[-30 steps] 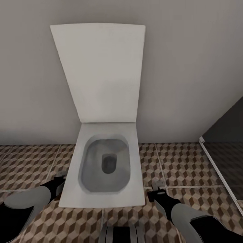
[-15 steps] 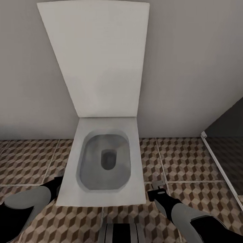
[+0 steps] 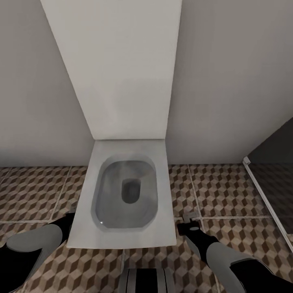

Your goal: Take the four mousetraps from the cabinet in the bathroom and place them on the bathroom floor. Make sure all four end up on the same floor surface, and ensure that at least two of them are either under or directly next to the same bathroom sink.

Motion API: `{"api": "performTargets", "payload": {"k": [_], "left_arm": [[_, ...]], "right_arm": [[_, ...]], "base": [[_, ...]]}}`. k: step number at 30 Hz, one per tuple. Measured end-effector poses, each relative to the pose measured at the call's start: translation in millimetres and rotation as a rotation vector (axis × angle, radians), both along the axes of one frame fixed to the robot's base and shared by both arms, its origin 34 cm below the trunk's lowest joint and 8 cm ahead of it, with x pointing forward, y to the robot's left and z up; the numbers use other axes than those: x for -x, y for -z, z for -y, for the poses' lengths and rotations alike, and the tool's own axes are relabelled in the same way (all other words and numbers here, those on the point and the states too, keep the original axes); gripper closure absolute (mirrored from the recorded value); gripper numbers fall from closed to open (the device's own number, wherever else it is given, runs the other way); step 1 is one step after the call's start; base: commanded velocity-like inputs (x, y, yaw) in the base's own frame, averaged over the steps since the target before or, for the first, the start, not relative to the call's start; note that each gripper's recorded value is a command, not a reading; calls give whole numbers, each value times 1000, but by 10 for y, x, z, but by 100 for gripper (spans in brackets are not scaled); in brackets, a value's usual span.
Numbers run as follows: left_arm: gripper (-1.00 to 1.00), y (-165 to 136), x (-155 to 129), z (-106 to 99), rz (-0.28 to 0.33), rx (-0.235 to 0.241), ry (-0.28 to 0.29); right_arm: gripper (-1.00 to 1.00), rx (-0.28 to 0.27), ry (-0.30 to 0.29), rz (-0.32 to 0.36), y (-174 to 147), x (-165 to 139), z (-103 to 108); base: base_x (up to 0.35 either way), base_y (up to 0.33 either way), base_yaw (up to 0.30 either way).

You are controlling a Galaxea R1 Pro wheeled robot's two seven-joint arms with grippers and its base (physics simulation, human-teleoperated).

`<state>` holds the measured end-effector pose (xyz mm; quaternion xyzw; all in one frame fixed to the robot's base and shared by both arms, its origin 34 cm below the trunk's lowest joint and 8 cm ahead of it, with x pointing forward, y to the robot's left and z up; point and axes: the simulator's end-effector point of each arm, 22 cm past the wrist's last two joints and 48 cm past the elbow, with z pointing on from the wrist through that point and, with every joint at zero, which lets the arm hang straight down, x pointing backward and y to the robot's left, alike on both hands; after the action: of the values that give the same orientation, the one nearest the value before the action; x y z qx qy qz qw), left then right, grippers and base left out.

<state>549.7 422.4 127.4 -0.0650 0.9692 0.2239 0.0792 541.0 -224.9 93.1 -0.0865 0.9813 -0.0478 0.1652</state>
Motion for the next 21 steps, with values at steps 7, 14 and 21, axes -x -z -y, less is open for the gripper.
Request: {"api": "performTargets", "payload": {"k": [7, 14, 21], "left_arm": [[100, 4, -12, 15, 4, 5, 3], [100, -60, -259, -11, 126, -10, 16], [100, -84, -328, -21, 162, -13, 18]], "right_arm": [[100, 4, 3, 13, -28, -82, -3], [100, 2, 4, 12, -31, -89, -23], [100, -2, 3, 10, -31, -84, -65]], "base": [[0, 0, 0], [0, 0, 0], [0, 0, 0]]}}
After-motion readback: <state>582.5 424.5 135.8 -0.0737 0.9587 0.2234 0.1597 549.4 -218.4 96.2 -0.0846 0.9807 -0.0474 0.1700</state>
